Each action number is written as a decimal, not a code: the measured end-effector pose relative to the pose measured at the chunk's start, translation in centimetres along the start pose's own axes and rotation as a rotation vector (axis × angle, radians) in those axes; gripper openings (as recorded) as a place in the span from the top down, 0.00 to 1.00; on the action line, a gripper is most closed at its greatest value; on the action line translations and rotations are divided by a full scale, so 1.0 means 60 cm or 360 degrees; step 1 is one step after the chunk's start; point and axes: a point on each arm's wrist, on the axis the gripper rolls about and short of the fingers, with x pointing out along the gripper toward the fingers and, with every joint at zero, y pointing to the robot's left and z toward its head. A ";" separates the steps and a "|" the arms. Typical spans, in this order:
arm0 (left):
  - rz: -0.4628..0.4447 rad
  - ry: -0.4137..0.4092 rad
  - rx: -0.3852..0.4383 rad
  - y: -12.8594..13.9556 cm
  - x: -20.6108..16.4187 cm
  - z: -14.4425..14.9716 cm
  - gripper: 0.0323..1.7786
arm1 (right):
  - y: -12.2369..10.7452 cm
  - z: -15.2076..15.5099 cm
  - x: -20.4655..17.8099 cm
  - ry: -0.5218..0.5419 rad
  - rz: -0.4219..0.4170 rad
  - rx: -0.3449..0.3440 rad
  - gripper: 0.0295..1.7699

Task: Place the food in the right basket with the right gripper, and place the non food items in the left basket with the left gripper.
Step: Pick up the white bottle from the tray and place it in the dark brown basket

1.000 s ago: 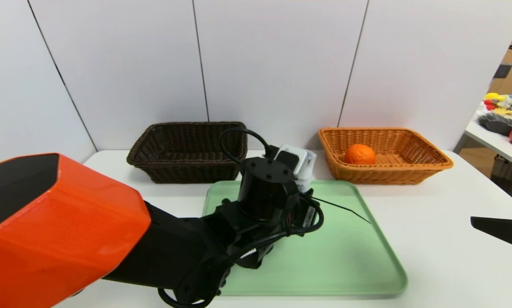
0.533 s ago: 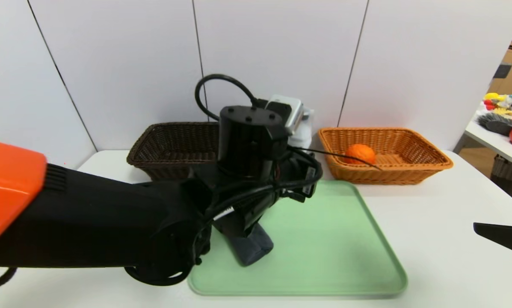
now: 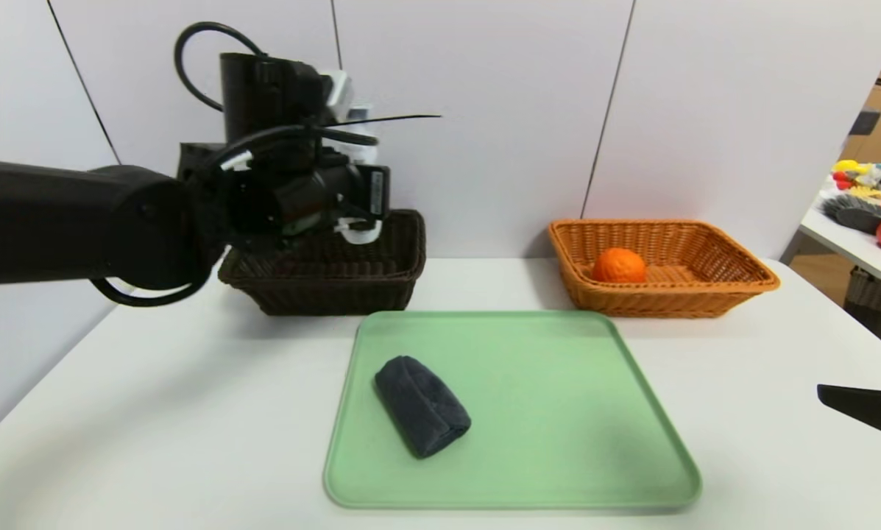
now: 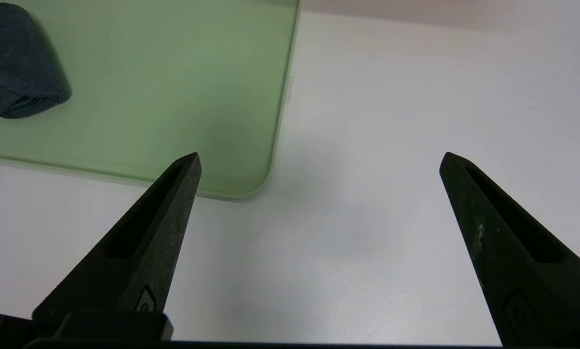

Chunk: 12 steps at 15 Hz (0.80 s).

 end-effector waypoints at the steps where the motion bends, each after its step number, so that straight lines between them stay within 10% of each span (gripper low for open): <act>1: 0.0075 0.0026 -0.0003 0.034 0.007 0.004 0.67 | 0.000 0.001 0.001 0.0000 -0.0002 0.0001 0.04; 5: 0.0227 0.0065 -0.0025 0.113 0.016 0.008 0.67 | 0.004 0.019 0.014 -0.0045 -0.0032 -0.0006 0.04; 12: 0.0243 0.0106 -0.0021 0.122 0.011 0.002 0.67 | 0.000 0.057 0.045 0.0006 -0.0158 -0.0099 0.04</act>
